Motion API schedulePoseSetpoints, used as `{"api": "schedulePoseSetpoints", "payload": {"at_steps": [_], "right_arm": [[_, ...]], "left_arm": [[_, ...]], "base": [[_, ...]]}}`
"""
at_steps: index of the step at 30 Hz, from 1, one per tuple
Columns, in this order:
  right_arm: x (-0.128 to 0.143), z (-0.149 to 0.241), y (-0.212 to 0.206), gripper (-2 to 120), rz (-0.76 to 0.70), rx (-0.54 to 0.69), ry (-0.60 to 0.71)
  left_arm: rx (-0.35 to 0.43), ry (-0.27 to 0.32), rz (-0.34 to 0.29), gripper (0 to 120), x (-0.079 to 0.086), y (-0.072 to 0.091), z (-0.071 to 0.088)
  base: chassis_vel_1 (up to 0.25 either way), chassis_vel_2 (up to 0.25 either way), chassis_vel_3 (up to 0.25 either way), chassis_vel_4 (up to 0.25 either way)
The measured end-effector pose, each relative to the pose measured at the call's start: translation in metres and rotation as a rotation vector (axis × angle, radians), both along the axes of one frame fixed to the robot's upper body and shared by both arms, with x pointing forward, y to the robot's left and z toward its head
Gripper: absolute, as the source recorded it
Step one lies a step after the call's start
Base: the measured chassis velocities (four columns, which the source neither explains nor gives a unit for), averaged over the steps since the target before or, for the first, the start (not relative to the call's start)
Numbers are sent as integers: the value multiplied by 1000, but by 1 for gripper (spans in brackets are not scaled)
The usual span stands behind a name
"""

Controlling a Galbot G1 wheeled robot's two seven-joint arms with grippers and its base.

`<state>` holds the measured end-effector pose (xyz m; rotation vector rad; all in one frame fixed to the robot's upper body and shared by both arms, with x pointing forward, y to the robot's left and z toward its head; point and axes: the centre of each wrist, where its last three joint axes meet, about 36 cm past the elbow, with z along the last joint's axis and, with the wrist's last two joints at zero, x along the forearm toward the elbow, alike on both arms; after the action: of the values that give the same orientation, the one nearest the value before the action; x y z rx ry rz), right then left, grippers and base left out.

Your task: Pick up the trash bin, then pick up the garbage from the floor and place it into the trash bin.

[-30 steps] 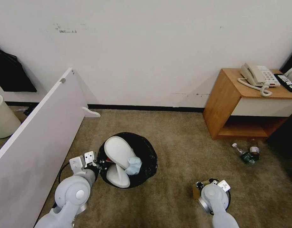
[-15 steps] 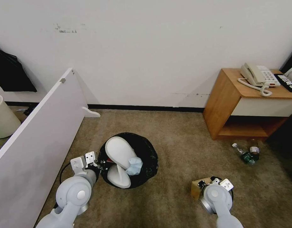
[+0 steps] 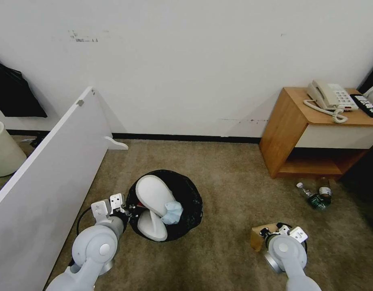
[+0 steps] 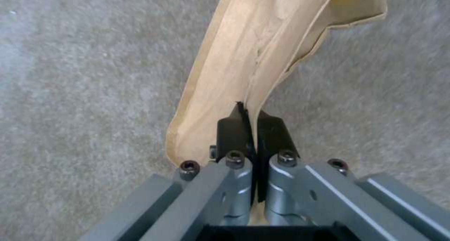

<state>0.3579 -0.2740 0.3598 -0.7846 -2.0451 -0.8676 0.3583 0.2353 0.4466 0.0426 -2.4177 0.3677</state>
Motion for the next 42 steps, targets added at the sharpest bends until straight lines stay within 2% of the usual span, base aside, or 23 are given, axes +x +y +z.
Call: {"api": "schedulePoseSetpoints", "payload": {"at_steps": [4, 6, 7, 9, 10, 12, 19, 21, 24, 28, 30, 33, 34, 35, 37, 38, 41, 42], "right_arm": [[-15, 26, -5, 0, 38, -38, -45], [-29, 59, -12, 0, 104, -101, -101], [-29, 59, -12, 0, 104, -101, -101], [-45, 93, -22, 0, 194, -188, -162], [-45, 93, -22, 0, 194, -188, -162], [-59, 120, -30, 0, 269, -253, -212], [-80, 163, -41, 0, 380, -368, -316], [-91, 193, -43, 0, 461, -429, -392], [-98, 216, -42, 0, 542, -464, -446], [-96, 228, -47, 0, 614, -495, -475], [-90, 240, -49, 0, 711, -529, -512], [-86, 247, -49, 0, 772, -550, -534], [-83, 253, -50, 0, 832, -581, -556], [-83, 253, -50, 0, 832, -581, -556], [-80, 258, -49, 0, 926, -626, -600], [-80, 258, -49, 0, 926, -626, -600], [-73, 262, -43, 0, 1070, -672, -644], [-73, 262, -43, 0, 1070, -672, -644]], "left_arm": [[7, -4, -18, 0, 1, -1, 2], [11, -1, -38, 0, 2, -1, 4], [11, -1, -38, 0, 2, -1, 4], [12, 5, -64, 0, 3, -1, 7], [12, 5, -64, 0, 3, -1, 7], [6, 23, -93, 0, 4, 0, 11], [-25, 65, -124, 0, 7, -1, 21], [-81, 105, -130, 0, 9, -7, 27], [-99, 133, -137, 0, 10, -12, 28], [-111, 156, -147, 0, 10, -17, 25], [-125, 180, -160, 0, 9, -25, 22], [-136, 195, -175, 0, 9, -32, 19], [-147, 210, -195, 0, 13, -41, 17], [-147, 210, -195, 0, 13, -41, 17], [-172, 239, -234, 0, 21, -60, 15], [-172, 239, -234, 0, 21, -60, 15], [-181, 263, -264, 0, 31, -81, 10], [-181, 263, -264, 0, 31, -81, 10]], "base": [[0, 0, 0, 0], [0, 0, 0, 0], [0, 0, 0, 0], [0, 0, 0, 0], [0, 0, 0, 0], [0, 0, 0, 0], [0, 0, 0, 0], [0, 0, 0, 0], [0, 0, 0, 0], [0, 0, 0, 0], [0, 0, 0, 0], [0, 0, 0, 0], [0, 0, 0, 0], [0, 0, 0, 0], [0, 0, 0, 0], [0, 0, 0, 0], [0, 0, 0, 0], [0, 0, 0, 0]]}}
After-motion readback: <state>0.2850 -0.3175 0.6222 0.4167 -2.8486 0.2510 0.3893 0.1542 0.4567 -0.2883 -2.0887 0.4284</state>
